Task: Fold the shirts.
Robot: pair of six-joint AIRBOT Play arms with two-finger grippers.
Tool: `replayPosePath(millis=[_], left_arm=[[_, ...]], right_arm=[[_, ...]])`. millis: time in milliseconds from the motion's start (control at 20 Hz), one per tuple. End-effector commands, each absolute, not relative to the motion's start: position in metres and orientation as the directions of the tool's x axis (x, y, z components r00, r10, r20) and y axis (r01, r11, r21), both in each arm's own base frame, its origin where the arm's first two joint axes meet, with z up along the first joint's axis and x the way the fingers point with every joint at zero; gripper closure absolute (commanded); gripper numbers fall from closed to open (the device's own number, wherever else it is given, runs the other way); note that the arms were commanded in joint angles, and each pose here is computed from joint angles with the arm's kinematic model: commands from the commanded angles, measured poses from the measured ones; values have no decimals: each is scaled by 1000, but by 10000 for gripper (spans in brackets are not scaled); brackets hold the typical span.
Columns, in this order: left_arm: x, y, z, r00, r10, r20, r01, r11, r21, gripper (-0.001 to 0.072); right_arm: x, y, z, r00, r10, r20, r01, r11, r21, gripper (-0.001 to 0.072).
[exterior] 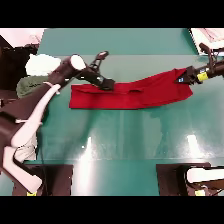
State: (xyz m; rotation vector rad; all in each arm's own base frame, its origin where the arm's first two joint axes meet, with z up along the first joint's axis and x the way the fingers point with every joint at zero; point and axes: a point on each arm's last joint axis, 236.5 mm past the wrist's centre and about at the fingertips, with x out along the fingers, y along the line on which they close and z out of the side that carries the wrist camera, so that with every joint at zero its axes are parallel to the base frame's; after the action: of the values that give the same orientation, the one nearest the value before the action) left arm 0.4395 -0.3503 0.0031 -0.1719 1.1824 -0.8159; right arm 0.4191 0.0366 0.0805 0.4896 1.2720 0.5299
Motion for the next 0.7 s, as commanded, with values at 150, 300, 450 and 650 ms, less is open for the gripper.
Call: replayPosePath(millis=[150, 300, 450, 650], left_arm=[[454, -417, -41, 83, -724, -685, 429, 646, -631, 685], [454, -418, -55, 71, -723, -688, 409, 650, -641, 685], [455, -416, -55, 75, -718, -692, 412, 655, -634, 685], [462, -394, -45, 58, -709, -702, 409, 659, -632, 686]], right_arm=[[419, 117, 159, 217, 638, -739, -278, 766, 580, 702], [420, 161, 187, 234, 658, -716, -382, 739, 555, 702], [420, 199, 196, 206, 679, -704, -453, 704, 547, 702], [426, 244, 193, 184, 705, -685, -509, 664, 548, 702]])
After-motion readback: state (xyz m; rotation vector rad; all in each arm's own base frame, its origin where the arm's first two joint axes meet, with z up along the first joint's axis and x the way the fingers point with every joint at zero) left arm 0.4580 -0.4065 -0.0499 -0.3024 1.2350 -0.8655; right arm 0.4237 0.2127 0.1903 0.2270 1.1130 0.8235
